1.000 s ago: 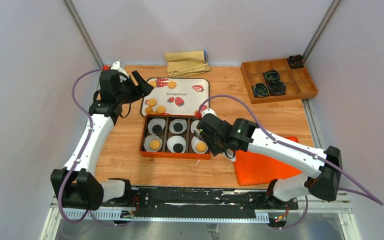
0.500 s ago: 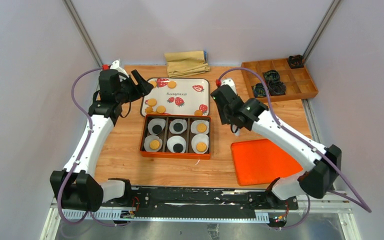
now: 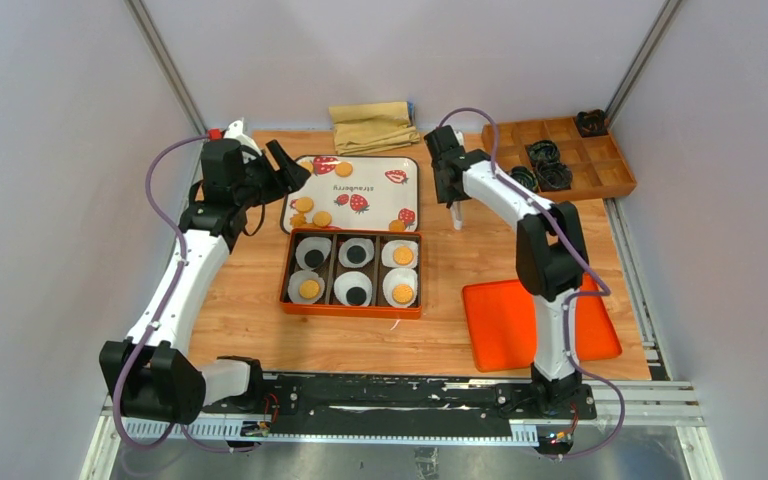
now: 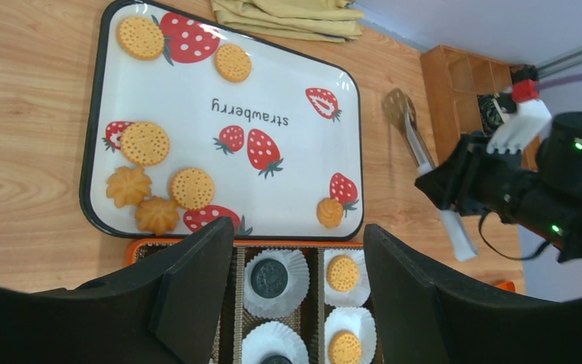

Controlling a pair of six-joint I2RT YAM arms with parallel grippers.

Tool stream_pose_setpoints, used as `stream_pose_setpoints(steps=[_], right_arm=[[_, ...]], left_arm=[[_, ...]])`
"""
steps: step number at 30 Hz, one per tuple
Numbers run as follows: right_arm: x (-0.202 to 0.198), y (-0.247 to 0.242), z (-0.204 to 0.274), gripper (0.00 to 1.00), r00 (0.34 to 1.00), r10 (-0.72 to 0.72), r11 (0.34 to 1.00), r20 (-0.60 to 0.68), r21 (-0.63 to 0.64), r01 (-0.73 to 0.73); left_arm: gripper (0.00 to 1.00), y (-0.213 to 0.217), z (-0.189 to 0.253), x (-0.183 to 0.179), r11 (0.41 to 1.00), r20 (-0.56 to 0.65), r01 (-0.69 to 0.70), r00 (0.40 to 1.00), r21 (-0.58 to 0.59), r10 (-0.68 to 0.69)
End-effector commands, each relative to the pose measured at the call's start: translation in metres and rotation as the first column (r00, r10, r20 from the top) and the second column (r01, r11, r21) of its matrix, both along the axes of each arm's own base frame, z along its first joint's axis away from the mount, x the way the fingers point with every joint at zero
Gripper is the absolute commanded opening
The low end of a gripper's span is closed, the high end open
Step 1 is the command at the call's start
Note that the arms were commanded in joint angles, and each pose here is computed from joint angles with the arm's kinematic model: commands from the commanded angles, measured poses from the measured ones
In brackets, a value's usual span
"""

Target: Pack the cookies

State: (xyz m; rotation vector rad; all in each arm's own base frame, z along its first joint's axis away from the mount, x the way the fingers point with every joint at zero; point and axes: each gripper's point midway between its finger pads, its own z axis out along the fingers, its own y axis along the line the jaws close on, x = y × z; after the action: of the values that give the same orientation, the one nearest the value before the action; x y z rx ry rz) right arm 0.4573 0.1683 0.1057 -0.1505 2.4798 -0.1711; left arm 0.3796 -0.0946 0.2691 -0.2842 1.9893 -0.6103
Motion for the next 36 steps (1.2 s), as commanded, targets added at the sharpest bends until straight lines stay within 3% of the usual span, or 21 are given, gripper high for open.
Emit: stream_pose_setpoints(steps=[1, 9, 21, 29, 36], right_arm=[[0.04, -0.001, -0.002, 0.05, 0.999, -0.005, 1.0, 0.033, 0.027, 0.004], [0.047, -0.016, -0.056, 0.11, 0.997, -0.022, 1.0, -0.079, 0.009, 0.023], [0.055, -0.016, -0.058, 0.52, 0.995, -0.005, 0.999, -0.098, 0.033, 0.008], [0.047, -0.021, 0.006, 0.6, 1.0, -0.008, 0.998, 0.006, 0.065, 0.007], [0.004, -0.032, 0.079, 0.6, 0.99, 0.013, 0.997, 0.14, 0.073, -0.024]], left_arm=[[0.7, -0.002, 0.002, 0.001, 1.0, 0.008, 0.009, 1.0, 0.019, -0.009], [0.7, -0.005, -0.002, 0.003, 1.0, -0.001, 0.011, 1.0, 0.019, -0.011], [0.73, -0.008, -0.004, 0.005, 0.998, 0.015, 0.029, 0.999, 0.061, -0.03], [0.74, 0.005, 0.007, 0.0, 0.989, 0.062, -0.053, 0.997, 0.136, 0.045], [0.75, 0.01, 0.017, -0.009, 0.981, 0.102, -0.099, 0.991, 0.166, 0.082]])
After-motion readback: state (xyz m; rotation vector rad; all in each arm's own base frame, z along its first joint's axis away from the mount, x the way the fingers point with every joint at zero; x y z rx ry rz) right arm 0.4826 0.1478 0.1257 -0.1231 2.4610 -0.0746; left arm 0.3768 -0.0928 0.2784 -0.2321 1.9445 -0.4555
